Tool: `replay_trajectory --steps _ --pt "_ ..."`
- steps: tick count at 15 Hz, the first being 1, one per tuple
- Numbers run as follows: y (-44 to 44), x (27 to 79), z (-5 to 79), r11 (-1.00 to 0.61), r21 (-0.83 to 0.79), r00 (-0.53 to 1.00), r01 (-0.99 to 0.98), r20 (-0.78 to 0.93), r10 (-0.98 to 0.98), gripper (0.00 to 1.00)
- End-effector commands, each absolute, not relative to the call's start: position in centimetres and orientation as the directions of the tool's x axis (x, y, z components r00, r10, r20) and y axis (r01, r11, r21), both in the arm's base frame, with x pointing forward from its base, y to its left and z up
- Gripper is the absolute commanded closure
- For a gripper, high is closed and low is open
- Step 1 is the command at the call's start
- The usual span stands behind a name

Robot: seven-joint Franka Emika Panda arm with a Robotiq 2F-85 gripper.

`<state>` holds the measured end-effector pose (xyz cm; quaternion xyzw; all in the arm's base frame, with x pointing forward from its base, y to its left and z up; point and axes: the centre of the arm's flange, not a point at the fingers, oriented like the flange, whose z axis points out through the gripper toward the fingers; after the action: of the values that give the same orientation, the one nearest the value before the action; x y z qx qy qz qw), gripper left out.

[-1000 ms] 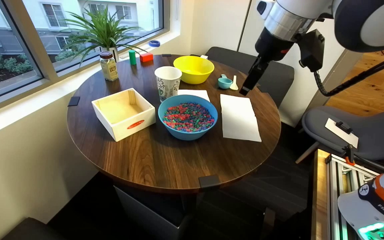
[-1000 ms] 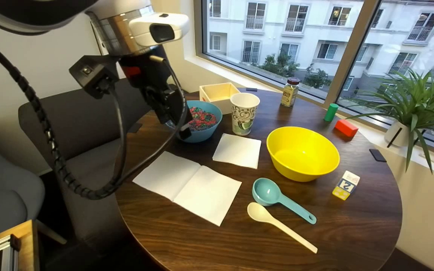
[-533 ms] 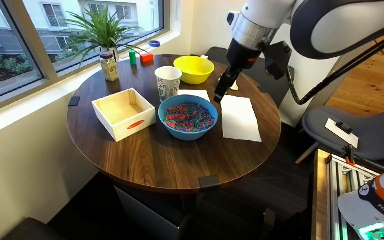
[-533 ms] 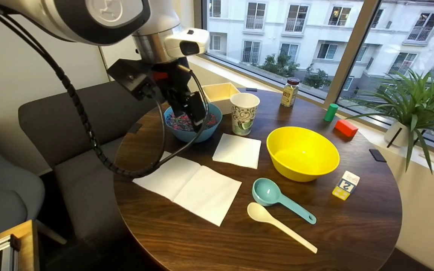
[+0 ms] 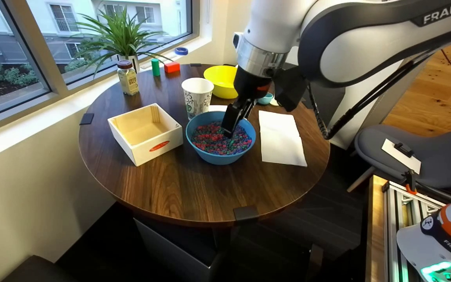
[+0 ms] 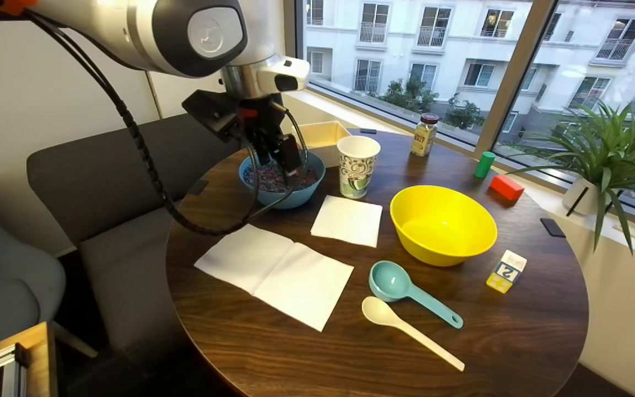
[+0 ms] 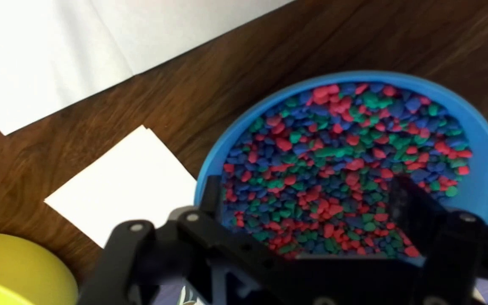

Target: Put some of the contents of the blue bowl onto the napkin and then fold the napkin to cover the contents

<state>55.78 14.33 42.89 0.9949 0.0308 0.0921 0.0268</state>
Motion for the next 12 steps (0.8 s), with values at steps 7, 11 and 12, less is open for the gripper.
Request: replay_trajectory --steps 7,11,12 --pt "15.0 59.5 40.5 -0.999 0.042 0.987 0.031 0.158 0.038 0.09" --pt "15.1 59.9 39.9 -0.998 0.044 0.988 0.035 0.147 0.042 0.48" --pt "15.2 60.0 39.7 -0.998 0.044 0.989 0.035 0.145 0.041 0.55"
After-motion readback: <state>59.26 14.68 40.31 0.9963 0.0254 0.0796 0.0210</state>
